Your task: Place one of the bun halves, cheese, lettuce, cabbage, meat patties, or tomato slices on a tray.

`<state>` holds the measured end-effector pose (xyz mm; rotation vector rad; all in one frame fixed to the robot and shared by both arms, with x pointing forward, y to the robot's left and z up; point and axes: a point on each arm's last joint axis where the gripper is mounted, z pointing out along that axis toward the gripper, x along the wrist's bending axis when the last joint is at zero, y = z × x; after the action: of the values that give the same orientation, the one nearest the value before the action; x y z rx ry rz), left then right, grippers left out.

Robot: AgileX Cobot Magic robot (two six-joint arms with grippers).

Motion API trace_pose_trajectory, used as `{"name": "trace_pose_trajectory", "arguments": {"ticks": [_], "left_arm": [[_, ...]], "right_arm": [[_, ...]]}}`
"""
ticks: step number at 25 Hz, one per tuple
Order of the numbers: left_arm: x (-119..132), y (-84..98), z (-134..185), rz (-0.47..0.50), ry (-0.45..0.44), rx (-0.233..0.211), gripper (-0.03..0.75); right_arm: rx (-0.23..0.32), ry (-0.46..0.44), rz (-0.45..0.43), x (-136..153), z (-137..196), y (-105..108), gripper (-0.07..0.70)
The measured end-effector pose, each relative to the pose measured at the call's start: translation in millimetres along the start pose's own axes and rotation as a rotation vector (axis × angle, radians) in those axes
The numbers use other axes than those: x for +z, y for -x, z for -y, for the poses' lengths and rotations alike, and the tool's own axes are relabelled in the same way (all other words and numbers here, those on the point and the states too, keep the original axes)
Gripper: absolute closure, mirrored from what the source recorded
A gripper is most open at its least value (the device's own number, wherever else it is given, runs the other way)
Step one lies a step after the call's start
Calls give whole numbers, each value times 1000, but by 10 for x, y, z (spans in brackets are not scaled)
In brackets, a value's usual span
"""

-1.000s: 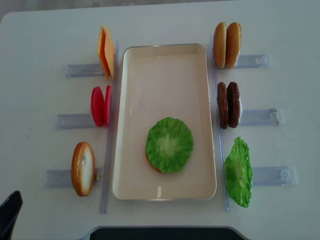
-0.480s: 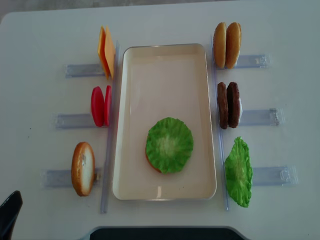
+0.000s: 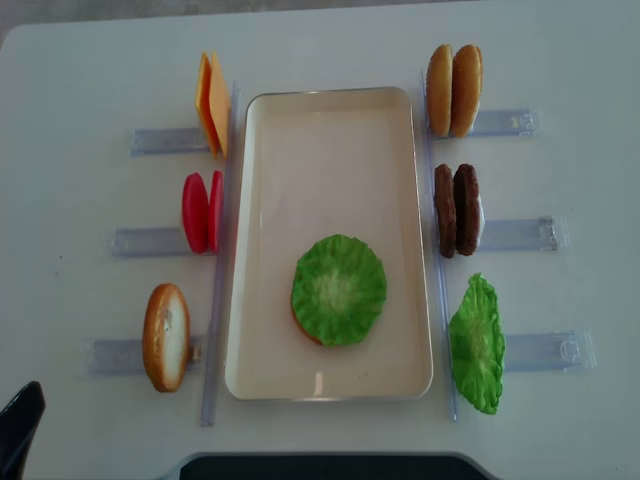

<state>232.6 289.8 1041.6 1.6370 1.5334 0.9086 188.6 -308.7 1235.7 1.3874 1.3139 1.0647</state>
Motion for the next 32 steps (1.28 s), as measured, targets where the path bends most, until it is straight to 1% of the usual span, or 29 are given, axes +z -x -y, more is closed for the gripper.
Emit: {"name": "trace_pose_trajectory", "arguments": {"ticks": [5, 8, 11, 13, 14, 17, 22, 27, 29, 32], "left_arm": [[0, 0, 0, 0, 0, 0, 325], [0, 0, 0, 0, 0, 0, 325], [0, 0, 0, 0, 0, 0, 325], [0, 1, 0, 1, 0, 0, 325], [0, 1, 0, 1, 0, 0, 325], [0, 1, 0, 1, 0, 0, 325], [0, 1, 0, 1, 0, 0, 325], [0, 1, 0, 1, 0, 0, 325], [0, 1, 0, 1, 0, 0, 325], [0, 1, 0, 1, 0, 0, 325]], "right_arm": [[-20, -59, 36, 54, 453, -35, 40], [-29, -59, 52, 25, 712, -56, 41], [-25, -54, 64, 7, 925, -66, 41], [-32, -64, 63, 32, 1057, -68, 41], [-33, -73, 61, 55, 1102, -69, 41], [-33, -143, 50, 213, 1235, -79, 41], [1, -234, -5, 471, 1455, -133, 41], [18, -324, -20, 736, 1725, -151, 41], [13, -338, -22, 760, 1760, -152, 41], [13, -333, -23, 766, 1759, -153, 41]]}}
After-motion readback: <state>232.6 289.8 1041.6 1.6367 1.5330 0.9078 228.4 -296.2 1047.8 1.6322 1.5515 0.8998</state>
